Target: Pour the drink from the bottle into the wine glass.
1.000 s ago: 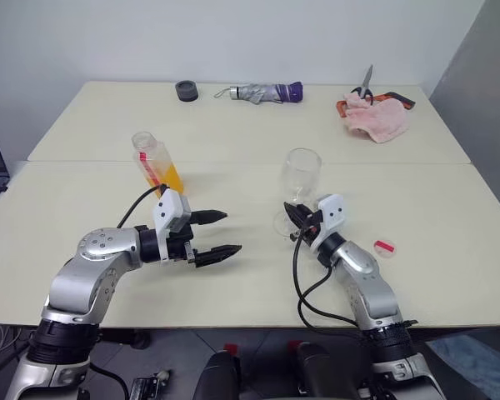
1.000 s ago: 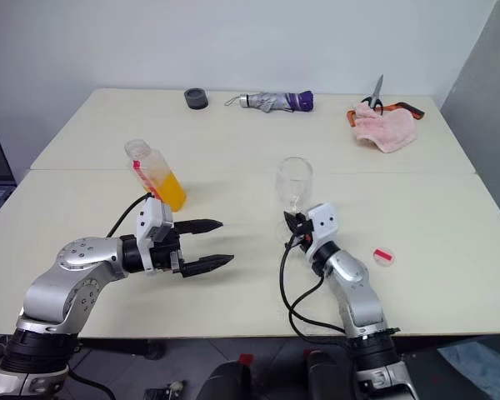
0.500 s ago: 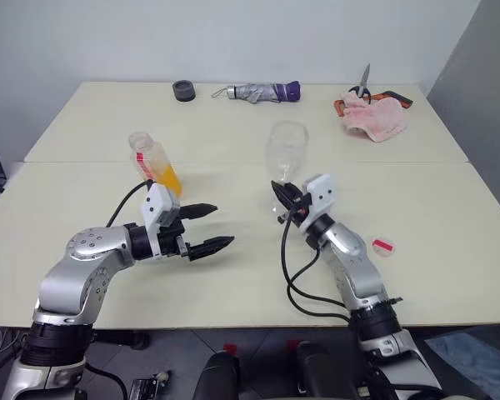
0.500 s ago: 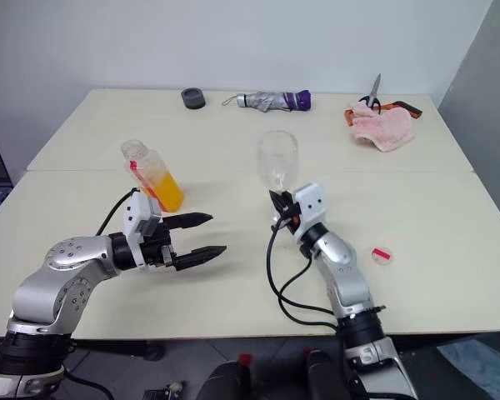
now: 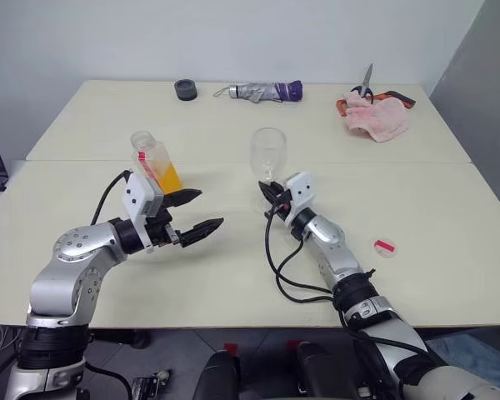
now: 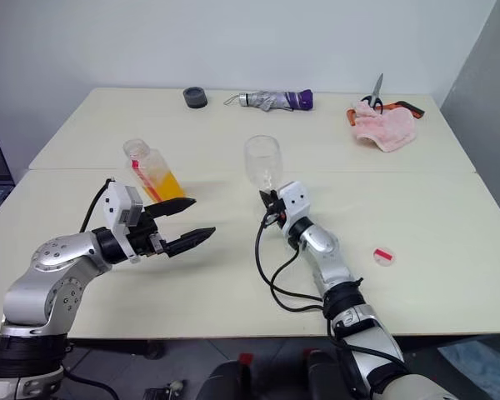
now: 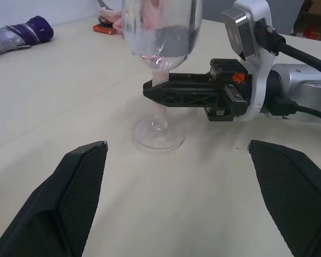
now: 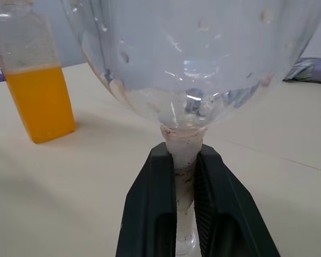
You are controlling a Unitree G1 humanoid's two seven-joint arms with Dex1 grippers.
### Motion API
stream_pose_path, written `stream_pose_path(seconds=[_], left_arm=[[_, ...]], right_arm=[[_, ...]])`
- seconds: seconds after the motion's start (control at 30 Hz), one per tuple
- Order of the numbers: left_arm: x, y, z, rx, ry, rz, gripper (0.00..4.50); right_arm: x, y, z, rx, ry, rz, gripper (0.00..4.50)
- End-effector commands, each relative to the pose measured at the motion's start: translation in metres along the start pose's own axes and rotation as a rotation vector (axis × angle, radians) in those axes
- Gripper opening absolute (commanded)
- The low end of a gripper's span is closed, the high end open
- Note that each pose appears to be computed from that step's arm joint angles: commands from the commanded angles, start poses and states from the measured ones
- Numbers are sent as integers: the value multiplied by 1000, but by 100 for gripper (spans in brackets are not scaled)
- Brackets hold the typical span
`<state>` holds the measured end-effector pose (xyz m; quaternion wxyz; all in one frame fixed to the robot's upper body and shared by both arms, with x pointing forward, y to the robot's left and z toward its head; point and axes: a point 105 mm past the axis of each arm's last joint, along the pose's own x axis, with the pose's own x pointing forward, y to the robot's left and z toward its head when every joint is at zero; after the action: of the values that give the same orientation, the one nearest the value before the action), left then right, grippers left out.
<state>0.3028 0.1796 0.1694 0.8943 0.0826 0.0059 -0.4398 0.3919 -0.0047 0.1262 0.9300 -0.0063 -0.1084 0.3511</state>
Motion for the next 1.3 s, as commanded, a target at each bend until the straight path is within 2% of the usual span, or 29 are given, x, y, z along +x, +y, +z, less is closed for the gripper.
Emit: stream_pose_path(seconds=[0.03, 0.07, 0.23, 0.47, 0.5, 0.7, 0.9, 0.93, 1.03, 1.3], left_arm=[[-3, -3, 18, 28, -61, -8, 450], [-3, -4, 18, 28, -62, -10, 450], [-3, -4, 24, 47, -67, -17, 450], [0, -4, 28, 67, -75, -17, 450], [1, -5, 29, 69, -78, -21, 450], [1, -8, 29, 74, -77, -23, 450], [2, -7, 29, 79, -71, -22, 450], [2, -7, 28, 80, -71, -22, 450], [2, -7, 28, 83, -69, -20, 450], [5, -7, 28, 91, -68, -18, 450]], right_arm=[[3, 3, 12, -21, -49, 23, 15], [2, 3, 11, -20, -48, 22, 15], [1, 3, 10, -12, -46, 24, 176], [0, 3, 10, -11, -47, 27, 427], [-1, 3, 10, -9, -46, 29, 446], [-1, 4, 3, 10, -1, 13, 446], [2, 1, 4, 111, 27, -29, 446], [2, 0, 4, 107, 30, -28, 429], [1, 0, 3, 94, 34, -30, 351], [0, -4, 5, 82, 24, -39, 59]])
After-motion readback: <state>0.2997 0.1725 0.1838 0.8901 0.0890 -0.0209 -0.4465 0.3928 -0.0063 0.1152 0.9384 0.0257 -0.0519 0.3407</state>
